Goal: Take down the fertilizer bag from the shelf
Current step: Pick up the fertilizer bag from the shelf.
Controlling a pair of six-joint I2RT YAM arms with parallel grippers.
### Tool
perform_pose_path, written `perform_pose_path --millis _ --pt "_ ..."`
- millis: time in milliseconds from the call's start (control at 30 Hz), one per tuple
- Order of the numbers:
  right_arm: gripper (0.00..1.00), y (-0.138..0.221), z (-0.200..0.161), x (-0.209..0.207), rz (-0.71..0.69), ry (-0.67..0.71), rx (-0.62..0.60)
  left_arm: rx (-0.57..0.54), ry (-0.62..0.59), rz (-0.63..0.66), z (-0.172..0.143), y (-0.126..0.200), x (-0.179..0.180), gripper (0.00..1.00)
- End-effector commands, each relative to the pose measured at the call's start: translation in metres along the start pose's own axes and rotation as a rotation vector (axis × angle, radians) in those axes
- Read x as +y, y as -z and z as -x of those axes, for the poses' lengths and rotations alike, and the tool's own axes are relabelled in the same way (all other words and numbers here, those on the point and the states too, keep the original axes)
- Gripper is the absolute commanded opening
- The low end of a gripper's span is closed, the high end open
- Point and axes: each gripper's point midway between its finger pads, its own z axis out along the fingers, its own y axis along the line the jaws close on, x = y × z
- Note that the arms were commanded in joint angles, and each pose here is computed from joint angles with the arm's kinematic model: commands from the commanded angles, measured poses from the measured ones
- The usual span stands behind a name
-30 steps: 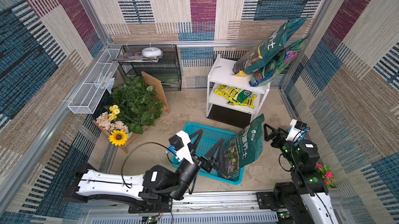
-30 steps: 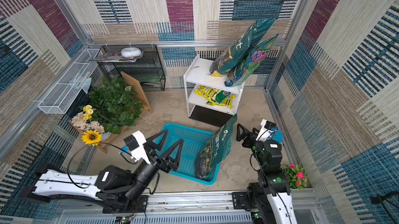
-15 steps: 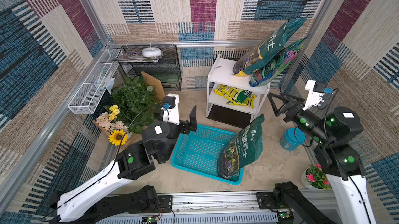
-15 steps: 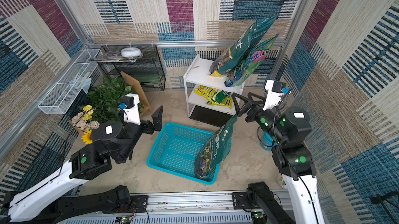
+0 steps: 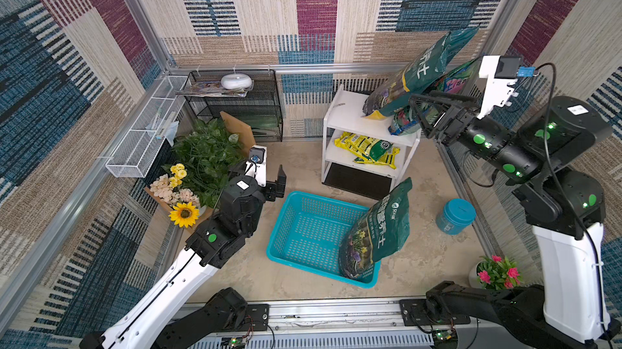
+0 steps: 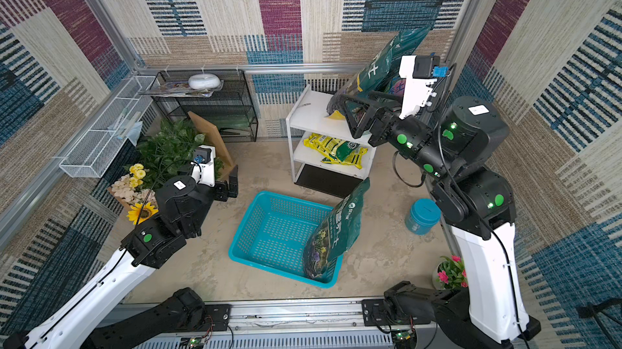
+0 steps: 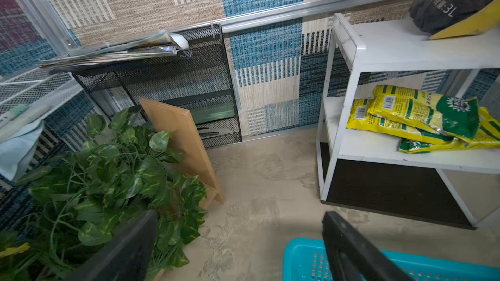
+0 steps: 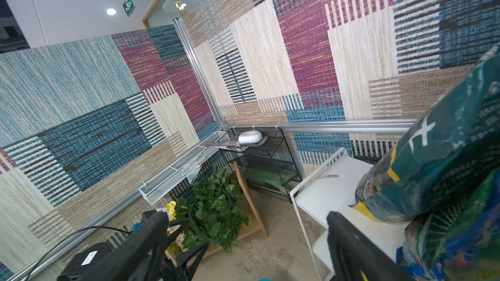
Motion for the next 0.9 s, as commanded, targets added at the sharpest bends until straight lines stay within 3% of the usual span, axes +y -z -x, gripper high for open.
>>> perform_pose_path --millis 0,133,333,867 --pt "0.93 -0.019 0.006 -0.016 -0.122 0.016 -0.001 0.015 0.023 -0.132 -0.001 -0.006 -0.024 0.96" --pt "0.96 -0.041 0.018 -0.047 -0.372 0.140 -0.032 0.031 0.010 -0.107 -0.007 -0.007 -0.020 0.95" --pt "0.99 -0.032 0.022 -0.089 -0.664 0.237 -0.126 0.019 0.022 -0.123 -0.005 -0.004 -0.021 0.95" --pt "1.00 -0.046 0.034 -0.094 -0.714 0.321 -0.185 -0.002 0.042 -0.125 -0.001 0.003 -0.016 0.95"
